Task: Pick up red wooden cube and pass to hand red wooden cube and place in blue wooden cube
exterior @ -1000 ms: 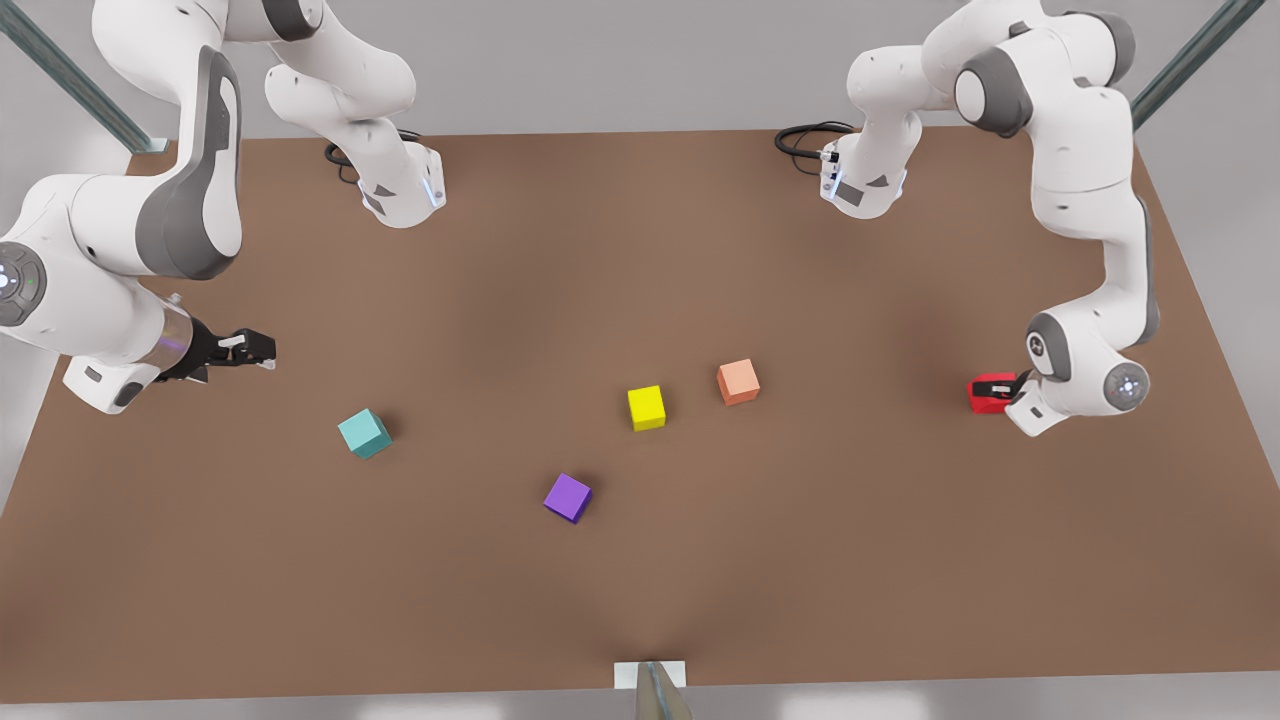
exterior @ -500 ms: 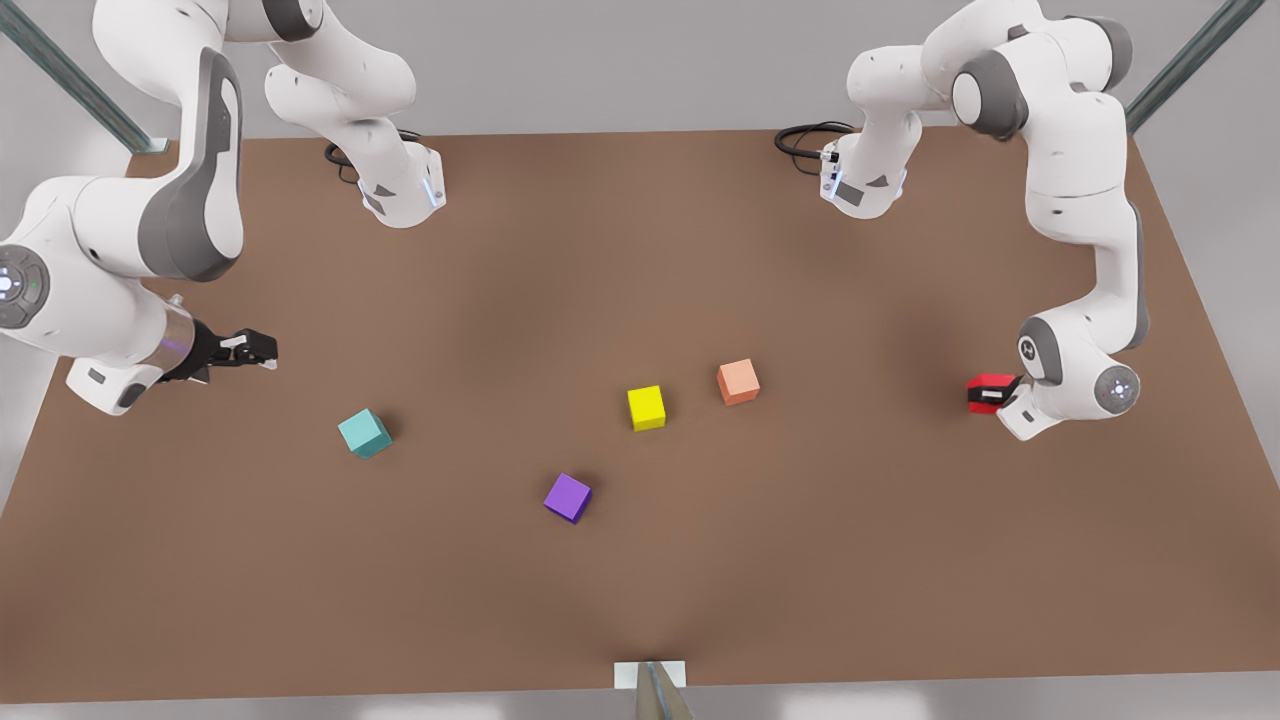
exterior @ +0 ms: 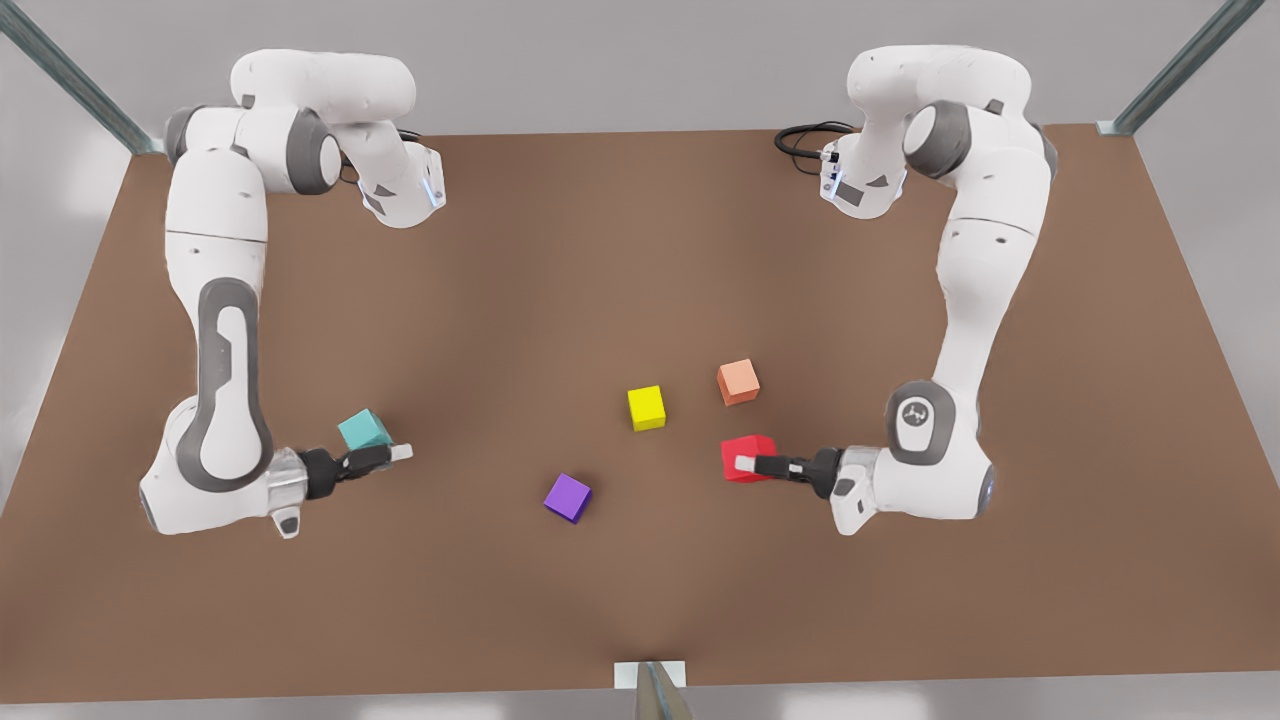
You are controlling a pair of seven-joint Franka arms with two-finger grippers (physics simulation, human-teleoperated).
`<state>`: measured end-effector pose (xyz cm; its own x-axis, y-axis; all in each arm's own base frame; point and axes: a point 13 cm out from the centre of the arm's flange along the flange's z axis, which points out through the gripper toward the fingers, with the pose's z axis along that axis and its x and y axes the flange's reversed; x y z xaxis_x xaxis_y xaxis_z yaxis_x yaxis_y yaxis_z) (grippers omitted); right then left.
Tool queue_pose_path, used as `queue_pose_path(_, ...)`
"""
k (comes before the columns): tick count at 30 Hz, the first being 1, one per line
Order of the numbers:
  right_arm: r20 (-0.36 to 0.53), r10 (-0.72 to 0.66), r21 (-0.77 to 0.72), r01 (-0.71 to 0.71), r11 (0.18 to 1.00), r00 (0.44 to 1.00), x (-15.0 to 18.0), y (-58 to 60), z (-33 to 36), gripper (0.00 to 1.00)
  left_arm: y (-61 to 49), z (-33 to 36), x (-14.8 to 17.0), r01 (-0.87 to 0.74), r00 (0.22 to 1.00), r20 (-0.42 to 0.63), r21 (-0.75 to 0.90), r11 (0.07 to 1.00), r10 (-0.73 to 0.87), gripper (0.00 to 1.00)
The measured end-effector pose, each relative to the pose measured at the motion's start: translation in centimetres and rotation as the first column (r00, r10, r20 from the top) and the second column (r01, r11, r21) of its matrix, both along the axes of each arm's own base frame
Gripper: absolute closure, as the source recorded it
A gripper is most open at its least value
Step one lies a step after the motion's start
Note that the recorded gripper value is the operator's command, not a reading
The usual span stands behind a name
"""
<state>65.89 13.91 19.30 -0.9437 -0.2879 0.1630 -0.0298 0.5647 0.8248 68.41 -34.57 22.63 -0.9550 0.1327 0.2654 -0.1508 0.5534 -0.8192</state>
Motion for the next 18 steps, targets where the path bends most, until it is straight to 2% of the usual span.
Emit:
queue_pose_path(4, 0.234, 0.061, 0.26, -0.123, 0.958, 0.97, 2.1, 9.3, 1.6, 0.0, -6.2, 2.2, -0.1, -0.135, 0.97, -0.231, -0.227, 0.965, 0.081, 0.23)
queue_pose_path(7, 0.419, 0.064, 0.372, -0.235, 0.898, 0.906, 2.5, 15.6, 2.4, 0.0, -12.1, 3.4, -2.0, -0.145, 0.95, -0.307, -0.293, 0.945, 0.051, 0.23)
queue_pose_path(12, 0.652, 0.013, 0.425, -0.38, 0.821, 0.758, 3.0, 21.1, 3.3, 0.0, -16.0, 1.8, -3.6, -0.149, 0.943, -0.33, -0.288, 0.946, 0.048, 0.25)
queue_pose_path(18, 0.81, -0.065, 0.422, -0.503, 0.755, 0.583, 2.8, 23.8, 4.3, 0.0, -16.2, 0.5, -3.0, -0.147, 0.959, -0.274, -0.281, 0.948, 0.068, 0.26)
